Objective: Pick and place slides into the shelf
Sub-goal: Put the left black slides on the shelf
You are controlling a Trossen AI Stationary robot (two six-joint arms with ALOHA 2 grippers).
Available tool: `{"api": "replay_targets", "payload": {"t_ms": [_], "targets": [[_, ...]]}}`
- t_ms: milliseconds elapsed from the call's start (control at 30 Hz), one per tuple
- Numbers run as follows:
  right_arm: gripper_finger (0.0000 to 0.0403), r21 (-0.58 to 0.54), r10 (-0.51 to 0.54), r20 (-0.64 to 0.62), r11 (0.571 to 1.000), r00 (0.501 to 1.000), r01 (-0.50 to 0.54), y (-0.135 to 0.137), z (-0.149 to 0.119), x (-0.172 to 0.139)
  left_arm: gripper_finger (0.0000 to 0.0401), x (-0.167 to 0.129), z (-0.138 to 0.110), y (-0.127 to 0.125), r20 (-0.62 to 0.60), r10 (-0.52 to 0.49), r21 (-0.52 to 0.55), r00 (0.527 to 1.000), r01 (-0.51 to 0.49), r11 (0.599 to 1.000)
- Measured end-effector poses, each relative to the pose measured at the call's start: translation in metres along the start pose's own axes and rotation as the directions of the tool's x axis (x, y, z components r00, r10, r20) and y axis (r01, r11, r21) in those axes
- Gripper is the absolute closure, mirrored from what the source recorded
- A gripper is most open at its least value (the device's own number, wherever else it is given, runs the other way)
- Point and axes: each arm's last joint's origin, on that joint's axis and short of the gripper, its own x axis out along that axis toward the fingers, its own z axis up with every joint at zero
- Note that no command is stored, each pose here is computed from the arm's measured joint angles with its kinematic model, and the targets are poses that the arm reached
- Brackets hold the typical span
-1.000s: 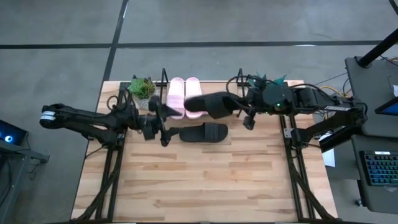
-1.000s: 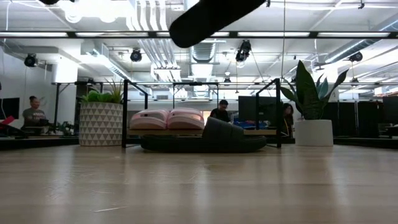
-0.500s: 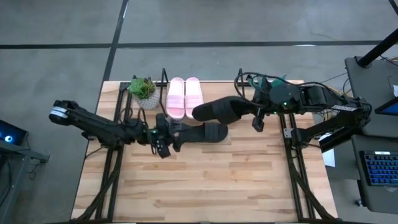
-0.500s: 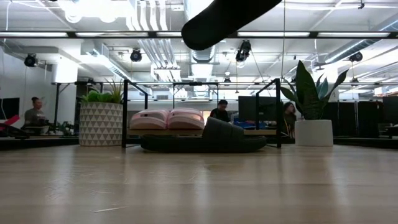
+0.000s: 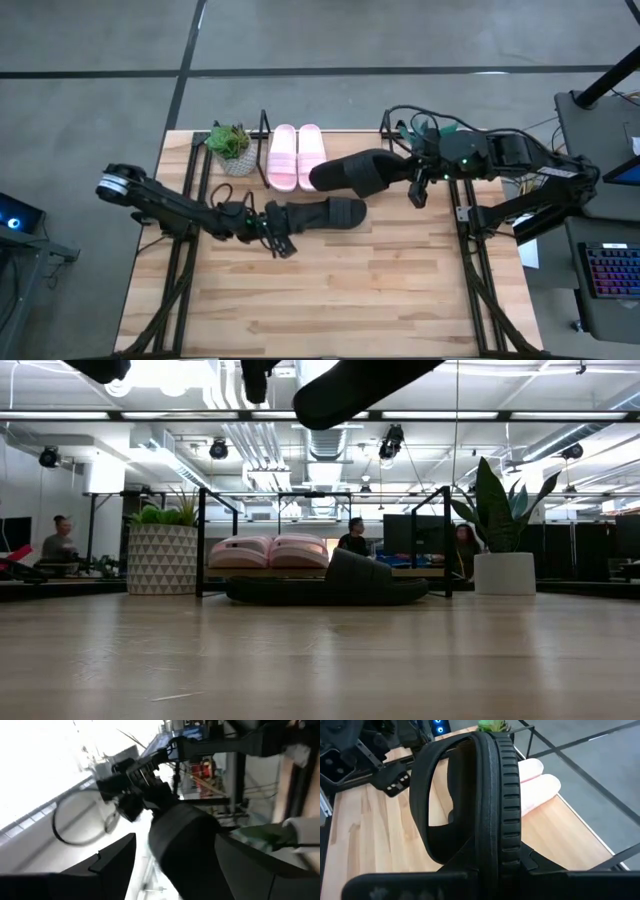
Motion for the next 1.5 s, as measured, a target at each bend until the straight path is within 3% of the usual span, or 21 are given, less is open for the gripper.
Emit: {"api": "replay_targets", "payload": {"t_ms": [233,400,600,867,1200,1500], "targets": [[0.0367,-0.008,0.016,-0.036,1.0,0.999,-0.016,0.005,0.001,0.015,0.0146,0.019,0.01,-0.014,-0.022,0.053,0.272,0.998,-0.045,0.961],[0.0367,-0.009,0.064,-0.075,0.998,0.995,-0.065,0.011,0.002,0.028,0.0146,0.039,0.011,-0.015,-0.103,0.133,0.325,0.986,-0.093,0.941],[0.0367,-0.008,0.041,-0.094,0.999,0.995,-0.042,0.011,0.001,0.034,0.0146,0.056,0.007,-0.025,-0.264,0.072,0.414,0.962,0.045,0.909],[0.0367,-0.011,0.054,-0.089,0.998,0.995,-0.055,0.011,0.001,0.031,0.0146,0.061,0.004,-0.034,-0.299,0.05,0.484,0.953,0.106,0.868],[0.0367,-0.03,0.052,-0.1,0.998,0.994,-0.055,0.012,0.0,0.034,0.015,0.062,0.004,-0.036,-0.245,0.048,0.506,0.968,0.086,0.858],[0.0367,-0.032,0.074,-0.11,0.996,0.991,-0.078,0.015,0.001,0.039,0.0232,0.065,-0.003,-0.037,-0.221,0.06,0.517,0.974,0.064,0.854]]}}
